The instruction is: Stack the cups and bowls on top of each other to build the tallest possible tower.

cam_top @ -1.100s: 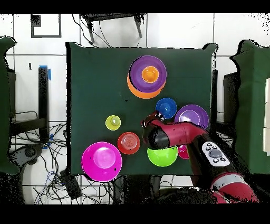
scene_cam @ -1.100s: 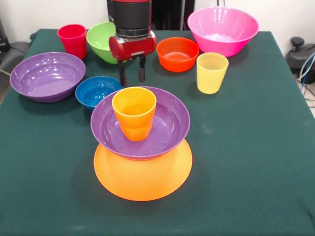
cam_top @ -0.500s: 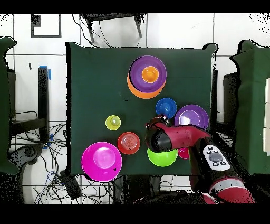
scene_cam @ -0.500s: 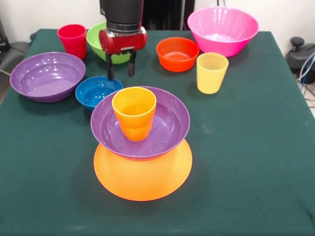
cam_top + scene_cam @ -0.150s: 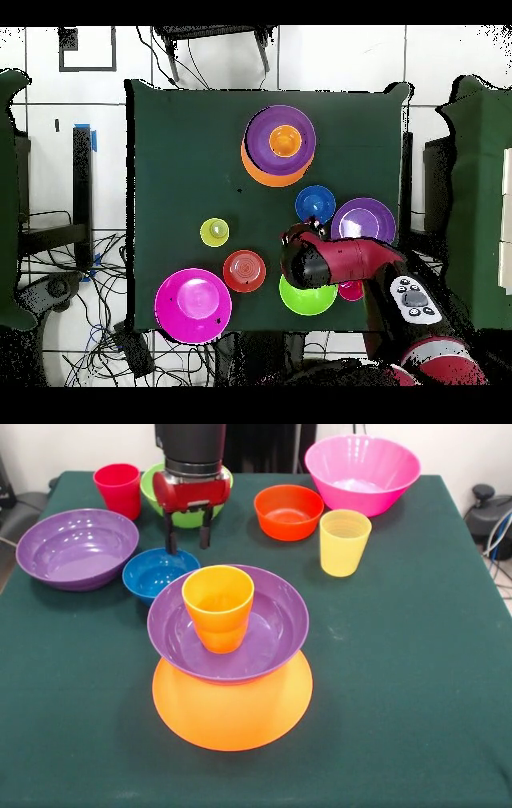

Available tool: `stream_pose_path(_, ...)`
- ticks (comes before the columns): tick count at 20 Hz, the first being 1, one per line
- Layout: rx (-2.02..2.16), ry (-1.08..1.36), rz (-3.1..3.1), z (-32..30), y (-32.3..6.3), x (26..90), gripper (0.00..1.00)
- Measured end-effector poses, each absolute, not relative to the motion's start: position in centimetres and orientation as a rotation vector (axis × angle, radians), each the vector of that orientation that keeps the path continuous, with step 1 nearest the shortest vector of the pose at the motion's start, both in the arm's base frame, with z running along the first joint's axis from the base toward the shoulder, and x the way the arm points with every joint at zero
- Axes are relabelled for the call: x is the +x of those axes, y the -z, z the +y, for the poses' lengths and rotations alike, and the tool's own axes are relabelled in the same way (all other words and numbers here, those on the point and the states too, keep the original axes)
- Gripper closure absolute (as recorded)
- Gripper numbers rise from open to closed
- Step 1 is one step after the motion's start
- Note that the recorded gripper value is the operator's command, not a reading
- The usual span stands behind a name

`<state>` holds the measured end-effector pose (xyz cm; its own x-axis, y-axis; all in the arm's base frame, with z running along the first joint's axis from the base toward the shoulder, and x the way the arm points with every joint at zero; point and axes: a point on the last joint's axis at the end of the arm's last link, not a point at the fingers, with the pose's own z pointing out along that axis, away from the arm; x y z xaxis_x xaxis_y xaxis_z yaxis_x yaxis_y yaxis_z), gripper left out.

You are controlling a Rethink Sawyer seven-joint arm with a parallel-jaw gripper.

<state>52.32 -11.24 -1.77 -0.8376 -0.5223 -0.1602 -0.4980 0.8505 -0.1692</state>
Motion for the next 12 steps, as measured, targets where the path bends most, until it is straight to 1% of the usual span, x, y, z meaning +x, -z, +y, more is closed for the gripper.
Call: stream_pose_path(12, -0.698, 0.076, 2.862, -12.2, 4.4, 51.1, 0.00)
